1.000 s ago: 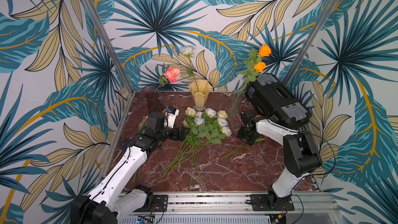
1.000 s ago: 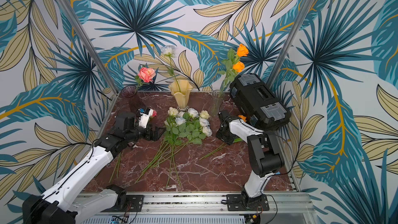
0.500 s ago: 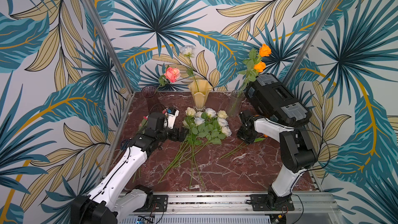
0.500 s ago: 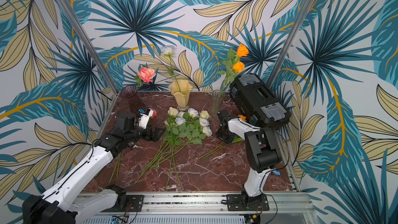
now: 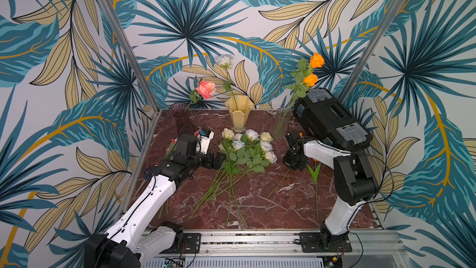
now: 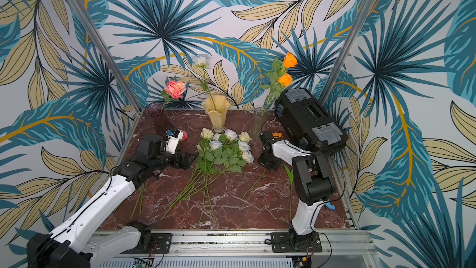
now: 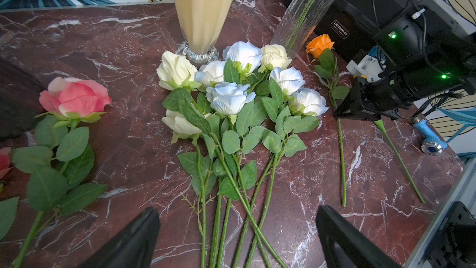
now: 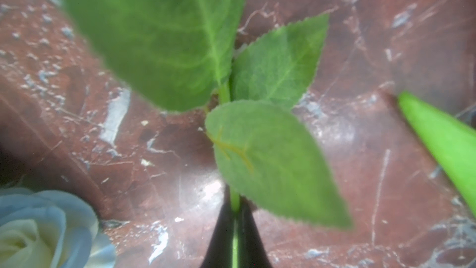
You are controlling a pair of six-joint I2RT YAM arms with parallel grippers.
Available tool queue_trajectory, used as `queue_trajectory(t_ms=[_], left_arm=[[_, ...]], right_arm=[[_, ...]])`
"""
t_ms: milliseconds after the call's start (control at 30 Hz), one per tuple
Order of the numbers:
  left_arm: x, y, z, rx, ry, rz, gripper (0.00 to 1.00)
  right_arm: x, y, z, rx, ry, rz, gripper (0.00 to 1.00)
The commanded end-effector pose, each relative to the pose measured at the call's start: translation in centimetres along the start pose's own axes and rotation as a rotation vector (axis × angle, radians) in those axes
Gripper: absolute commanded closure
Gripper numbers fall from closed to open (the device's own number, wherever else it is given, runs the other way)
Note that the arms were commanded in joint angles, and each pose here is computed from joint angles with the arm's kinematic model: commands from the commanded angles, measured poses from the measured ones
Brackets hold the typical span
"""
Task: Arrange the flowers in different vases according to their variety
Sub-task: Pick up the flower at the center of the board, then insert the flower into the vase.
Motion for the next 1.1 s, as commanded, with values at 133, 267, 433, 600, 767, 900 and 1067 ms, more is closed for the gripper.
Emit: queue_trajectory(t_ms=[133,267,433,600,767,900,1067], left_arm=[[-0.3,-0.2,0.2,0.002,0.01,-0.001,0.0],[-0.2,-0.1,0.2,-0.002,0.008,-0.004,0.0],[0.0,-0.2,0.1,-0.007,0.011,-0.011,0.0],[0.1,0.0,0.0,-0.019,0.012,-0.008,0.0],[0.0,0.1,0.0,-0.03,0.01,0.002,0.0],[-0.2,0.1,0.0,-0.031,0.006,0.012,0.0],[-0.3,-0.2,-0.2,-0.034,-0.002,0.011,0.0]], right_arm=[[0.3,-6.3,-0.4,0.048,-0.012,-0.186,1.0],[0.3,-10.3,-0.3,0.07,-0.027,-0.277,1.0],[0.1,-15.5,-0.8,0.103,-0.055,-0.407,1.0],[0.6,-21.4,-1.0,0.129,-0.116,-0.608,1.0],[2.7,-27.1,0.1,0.156,-0.172,-0.8,1.0],[5.0,-30.2,2.4,0.165,-0.226,-0.939,1.0],[8.2,-32.9,6.4,0.156,-0.266,-1.081,1.0]])
Point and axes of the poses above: each gripper's point midway between its finger pads, its own y axis out along the fingers, its own z axis along the line the jaws close on, x = y × z, the point moved 7 cm from there along -y, back along the fingers, and after that the axes turned 1 degree about y, right-handed, at the moved point
